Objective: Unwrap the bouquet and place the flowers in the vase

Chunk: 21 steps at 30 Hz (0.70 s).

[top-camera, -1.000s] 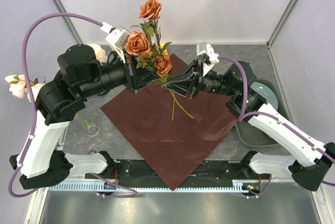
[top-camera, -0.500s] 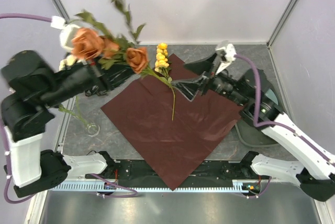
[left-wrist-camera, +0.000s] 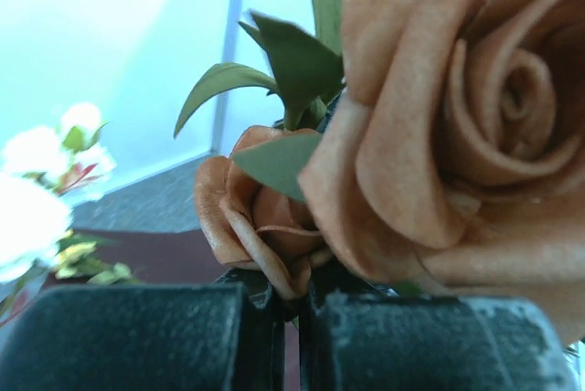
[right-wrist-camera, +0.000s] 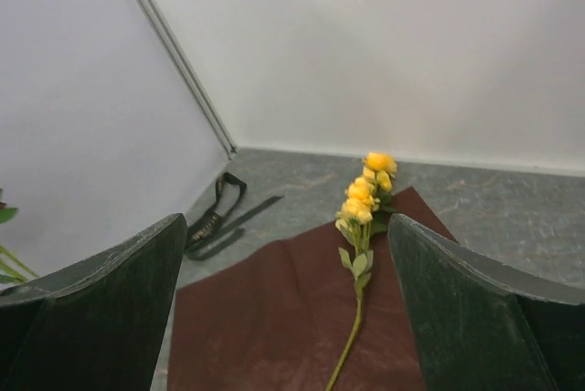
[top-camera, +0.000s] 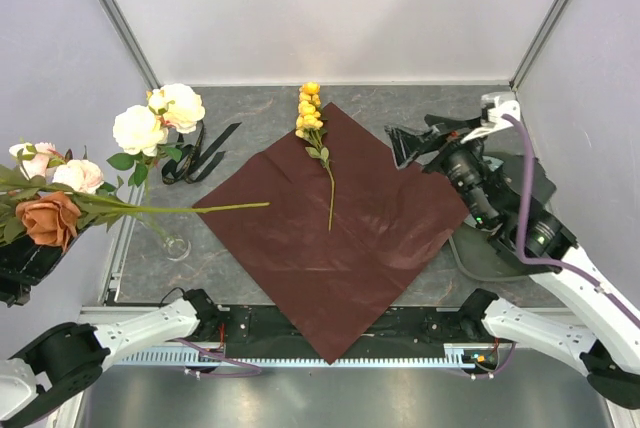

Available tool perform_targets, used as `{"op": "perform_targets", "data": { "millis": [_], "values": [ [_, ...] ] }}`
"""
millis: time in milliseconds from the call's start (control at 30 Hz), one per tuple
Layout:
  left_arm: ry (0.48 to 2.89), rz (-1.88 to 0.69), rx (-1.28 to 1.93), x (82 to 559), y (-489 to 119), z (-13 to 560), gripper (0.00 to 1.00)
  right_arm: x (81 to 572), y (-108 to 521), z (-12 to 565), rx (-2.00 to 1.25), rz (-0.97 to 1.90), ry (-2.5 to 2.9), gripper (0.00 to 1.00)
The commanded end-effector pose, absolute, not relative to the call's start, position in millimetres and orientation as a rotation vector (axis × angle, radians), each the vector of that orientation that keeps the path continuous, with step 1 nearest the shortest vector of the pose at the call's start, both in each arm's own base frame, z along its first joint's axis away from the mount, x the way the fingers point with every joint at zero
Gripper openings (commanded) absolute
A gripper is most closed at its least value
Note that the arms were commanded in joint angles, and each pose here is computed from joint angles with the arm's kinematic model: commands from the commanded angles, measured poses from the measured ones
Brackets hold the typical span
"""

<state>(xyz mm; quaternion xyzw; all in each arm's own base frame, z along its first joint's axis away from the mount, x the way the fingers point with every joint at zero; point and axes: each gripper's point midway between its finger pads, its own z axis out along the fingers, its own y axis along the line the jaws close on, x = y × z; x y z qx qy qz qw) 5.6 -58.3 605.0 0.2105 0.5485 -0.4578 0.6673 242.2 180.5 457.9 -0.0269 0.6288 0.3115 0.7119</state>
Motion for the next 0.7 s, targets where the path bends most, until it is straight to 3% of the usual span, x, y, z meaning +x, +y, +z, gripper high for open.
{"op": "perform_targets", "data": {
  "millis": [0, 667],
  "values": [
    [1.498, -0.786, 0.406, 36.3, -32.6, 537.8, 0.02, 257.0, 191.0, 426.0, -0.088, 0.624, 1.489, 0.98],
    [1.776, -0.342, 0.169, 89.9, 17.0, 449.4, 0.02, 274.3, 210.3, 383.6, -0.141, 0.613, 1.6, 0.98]
  ]
}}
